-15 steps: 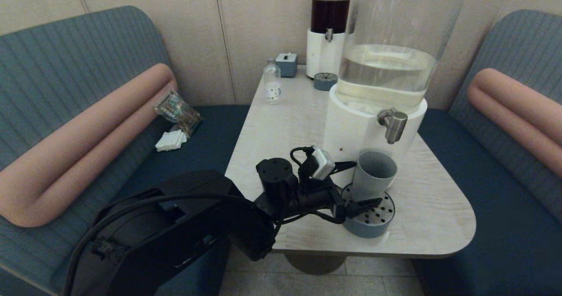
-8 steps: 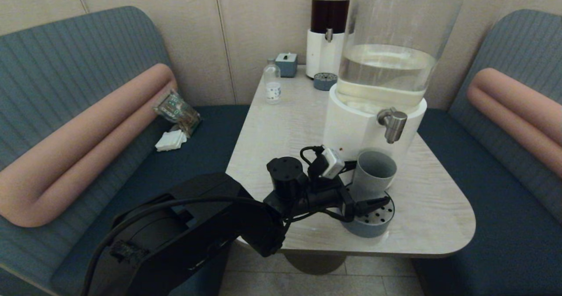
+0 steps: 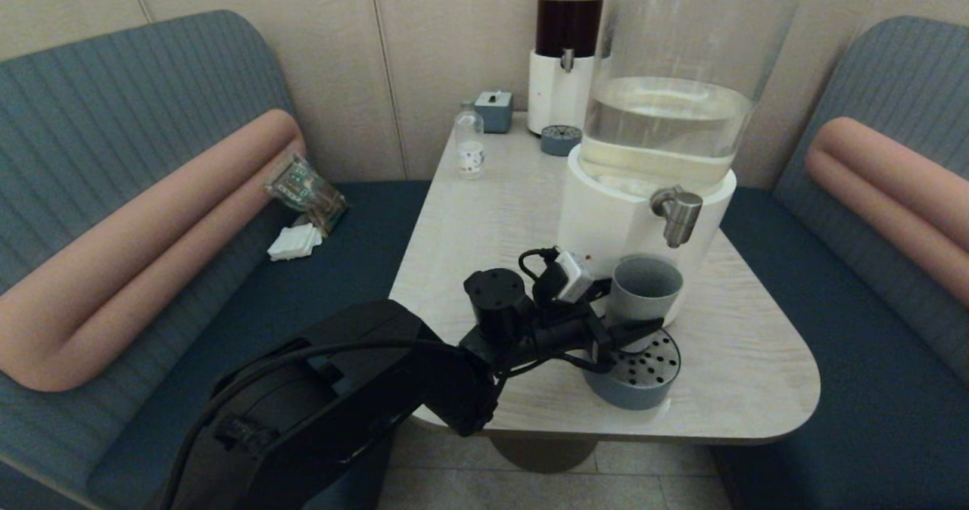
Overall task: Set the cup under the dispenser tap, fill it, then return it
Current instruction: Place the cup next to the water dispenser
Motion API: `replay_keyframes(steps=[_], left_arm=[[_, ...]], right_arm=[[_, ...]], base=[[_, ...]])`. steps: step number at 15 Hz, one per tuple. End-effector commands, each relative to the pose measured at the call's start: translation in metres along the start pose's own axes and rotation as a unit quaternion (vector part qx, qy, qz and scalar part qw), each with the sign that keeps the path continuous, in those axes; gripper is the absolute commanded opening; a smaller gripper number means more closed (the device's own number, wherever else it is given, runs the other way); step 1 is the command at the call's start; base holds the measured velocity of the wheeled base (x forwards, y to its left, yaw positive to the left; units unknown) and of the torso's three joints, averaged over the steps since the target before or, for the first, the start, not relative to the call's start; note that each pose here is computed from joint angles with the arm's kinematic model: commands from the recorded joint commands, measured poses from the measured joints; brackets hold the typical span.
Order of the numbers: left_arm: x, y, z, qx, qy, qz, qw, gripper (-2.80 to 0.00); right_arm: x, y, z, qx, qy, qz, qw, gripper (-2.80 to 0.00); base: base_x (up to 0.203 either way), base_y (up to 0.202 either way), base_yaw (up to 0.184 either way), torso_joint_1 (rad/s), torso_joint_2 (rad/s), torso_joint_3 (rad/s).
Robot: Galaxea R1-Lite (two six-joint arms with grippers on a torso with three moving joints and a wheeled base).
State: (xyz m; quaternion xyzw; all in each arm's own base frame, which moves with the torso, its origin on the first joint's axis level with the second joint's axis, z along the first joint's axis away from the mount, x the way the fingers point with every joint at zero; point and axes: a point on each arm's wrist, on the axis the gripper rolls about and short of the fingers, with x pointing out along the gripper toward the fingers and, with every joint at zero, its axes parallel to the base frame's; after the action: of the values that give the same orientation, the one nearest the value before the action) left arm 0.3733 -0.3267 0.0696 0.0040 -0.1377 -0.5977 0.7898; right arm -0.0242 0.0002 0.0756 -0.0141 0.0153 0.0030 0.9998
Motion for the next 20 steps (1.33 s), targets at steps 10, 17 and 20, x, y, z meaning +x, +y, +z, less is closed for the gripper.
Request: replay_keyframes(steps=[10,17,20], left_arm=[[-0.03,-0.02,0.047,-0.006,0.005,0.014,0.9999,-2.8],[-0.082,-0.025,0.096,-0.016,-0.007,0.057,0.9982,-2.8],[-0.114,-0.002,0.107,-0.008,-0.005,0.107,0.9942,-2.8]], right_arm=[[0.0,0.0,0.0,0.0,0.001,0.0,1.0,-2.8],[0.0,0.0,0.0,0.0,0.001,0.0,1.0,-2.8],[0.0,0.0,0.0,0.0,0.001,0.0,1.0,-2.8]], base=[[0.0,0.0,0.0,0.0,0.0,0.0],[0.0,0.0,0.0,0.0,0.0,0.0],[0.0,0.0,0.0,0.0,0.0,0.0]])
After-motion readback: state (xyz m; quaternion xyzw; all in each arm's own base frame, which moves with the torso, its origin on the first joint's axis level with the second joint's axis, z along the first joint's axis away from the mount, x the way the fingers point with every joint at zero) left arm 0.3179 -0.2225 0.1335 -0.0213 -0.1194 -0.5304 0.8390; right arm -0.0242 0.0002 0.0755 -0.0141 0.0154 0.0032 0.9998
